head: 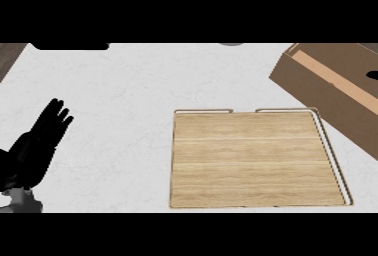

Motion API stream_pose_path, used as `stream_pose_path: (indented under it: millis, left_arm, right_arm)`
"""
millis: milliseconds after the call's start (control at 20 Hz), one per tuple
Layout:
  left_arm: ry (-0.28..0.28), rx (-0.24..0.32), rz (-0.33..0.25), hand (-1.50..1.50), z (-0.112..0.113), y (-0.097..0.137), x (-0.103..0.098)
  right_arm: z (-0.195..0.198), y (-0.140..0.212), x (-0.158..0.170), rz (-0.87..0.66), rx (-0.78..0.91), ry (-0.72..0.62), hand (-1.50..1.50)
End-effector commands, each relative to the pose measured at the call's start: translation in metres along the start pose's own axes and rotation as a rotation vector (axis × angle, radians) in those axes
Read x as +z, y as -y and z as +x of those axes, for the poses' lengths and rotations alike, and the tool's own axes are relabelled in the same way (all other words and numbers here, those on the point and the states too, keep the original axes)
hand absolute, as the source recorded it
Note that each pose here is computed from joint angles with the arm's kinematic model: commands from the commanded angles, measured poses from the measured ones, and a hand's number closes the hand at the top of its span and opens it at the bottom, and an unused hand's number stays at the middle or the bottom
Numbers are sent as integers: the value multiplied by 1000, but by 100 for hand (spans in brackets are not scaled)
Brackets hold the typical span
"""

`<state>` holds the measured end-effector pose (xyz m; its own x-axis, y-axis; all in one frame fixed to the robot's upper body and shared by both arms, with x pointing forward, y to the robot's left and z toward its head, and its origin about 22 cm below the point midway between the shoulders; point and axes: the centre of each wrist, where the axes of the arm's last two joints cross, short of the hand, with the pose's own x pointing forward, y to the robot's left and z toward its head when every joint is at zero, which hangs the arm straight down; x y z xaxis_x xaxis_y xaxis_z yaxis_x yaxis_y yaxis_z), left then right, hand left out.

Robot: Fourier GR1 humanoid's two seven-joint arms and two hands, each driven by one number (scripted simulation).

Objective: Pick the bell pepper from the tray and place it in the cardboard box

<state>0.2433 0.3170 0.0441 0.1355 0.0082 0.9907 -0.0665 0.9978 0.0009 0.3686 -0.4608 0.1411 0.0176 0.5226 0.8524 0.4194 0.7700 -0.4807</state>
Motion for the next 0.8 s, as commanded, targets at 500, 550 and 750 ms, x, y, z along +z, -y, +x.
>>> stream_pose_path:
  millis: [500,550,750]
  left_arm:
    - [12,-25,-4,0,20,10,1]
    - [18,-12,-12,0,9,3,-8]
    - [10,-6,9,0,13,0,-8]
  right_arm:
    - [-47,111,29,-14,-116,21,-150]
    - [-46,114,29,2,-112,15,-150]
    - [-26,138,24,18,-87,-1,-150]
